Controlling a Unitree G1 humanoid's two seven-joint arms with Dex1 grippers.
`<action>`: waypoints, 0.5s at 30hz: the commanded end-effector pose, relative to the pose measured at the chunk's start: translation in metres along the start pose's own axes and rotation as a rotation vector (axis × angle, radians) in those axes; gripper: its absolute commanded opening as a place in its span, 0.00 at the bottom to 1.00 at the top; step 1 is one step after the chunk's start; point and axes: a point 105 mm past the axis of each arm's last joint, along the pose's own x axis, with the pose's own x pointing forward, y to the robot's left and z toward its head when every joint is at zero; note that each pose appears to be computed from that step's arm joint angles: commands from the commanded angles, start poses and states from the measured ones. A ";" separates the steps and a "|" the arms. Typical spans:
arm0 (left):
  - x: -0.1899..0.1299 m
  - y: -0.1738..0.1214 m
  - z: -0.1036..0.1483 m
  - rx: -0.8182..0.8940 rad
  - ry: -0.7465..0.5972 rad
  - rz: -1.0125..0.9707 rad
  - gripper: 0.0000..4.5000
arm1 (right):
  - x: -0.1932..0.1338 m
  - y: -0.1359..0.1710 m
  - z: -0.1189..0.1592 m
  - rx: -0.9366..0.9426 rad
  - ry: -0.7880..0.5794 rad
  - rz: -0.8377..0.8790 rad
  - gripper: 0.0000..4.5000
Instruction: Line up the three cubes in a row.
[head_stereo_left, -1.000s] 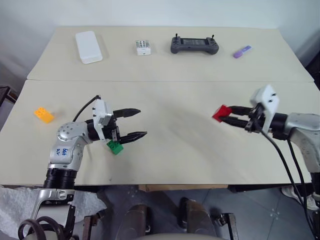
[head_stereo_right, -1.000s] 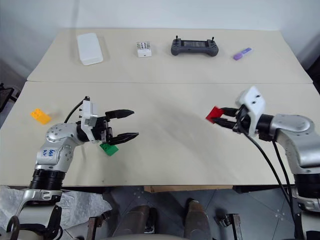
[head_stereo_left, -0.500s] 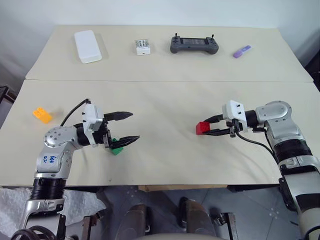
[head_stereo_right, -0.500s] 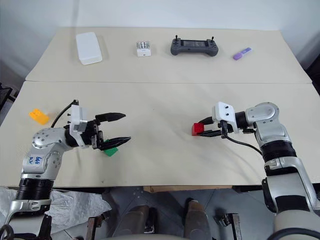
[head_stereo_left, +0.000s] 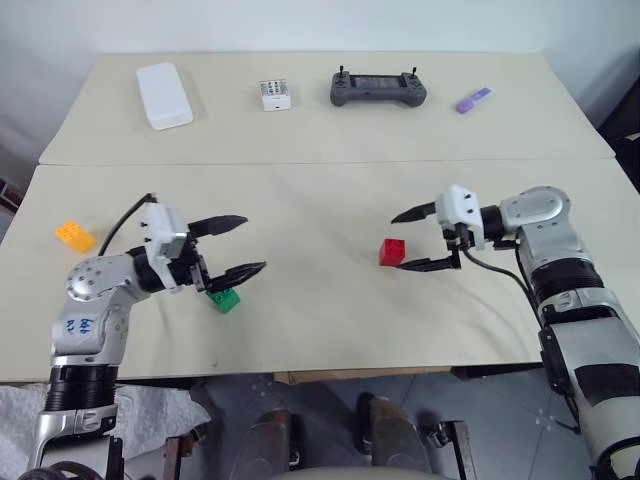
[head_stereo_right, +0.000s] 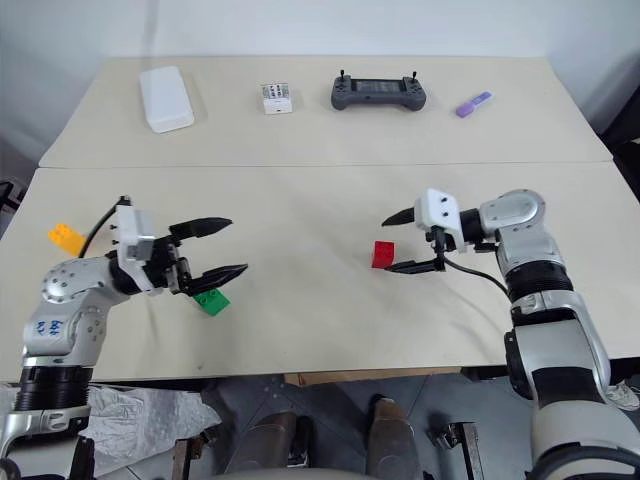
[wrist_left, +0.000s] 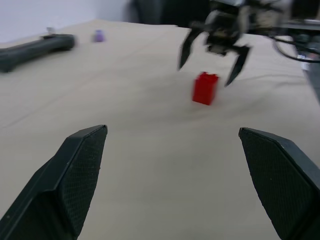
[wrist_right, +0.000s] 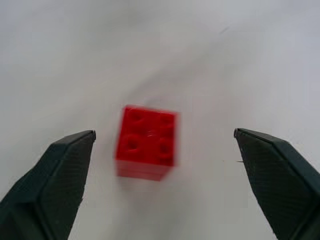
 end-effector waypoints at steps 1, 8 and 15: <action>-0.037 0.013 0.003 0.004 -0.010 0.172 1.00 | -0.016 0.008 0.030 -0.048 -0.169 0.007 0.99; -0.135 0.006 -0.039 -0.138 0.137 0.467 1.00 | 0.000 0.067 0.060 0.024 -0.445 0.097 0.99; -0.168 -0.023 -0.053 -0.227 0.242 0.417 1.00 | 0.023 0.098 0.067 0.046 -0.527 0.176 0.99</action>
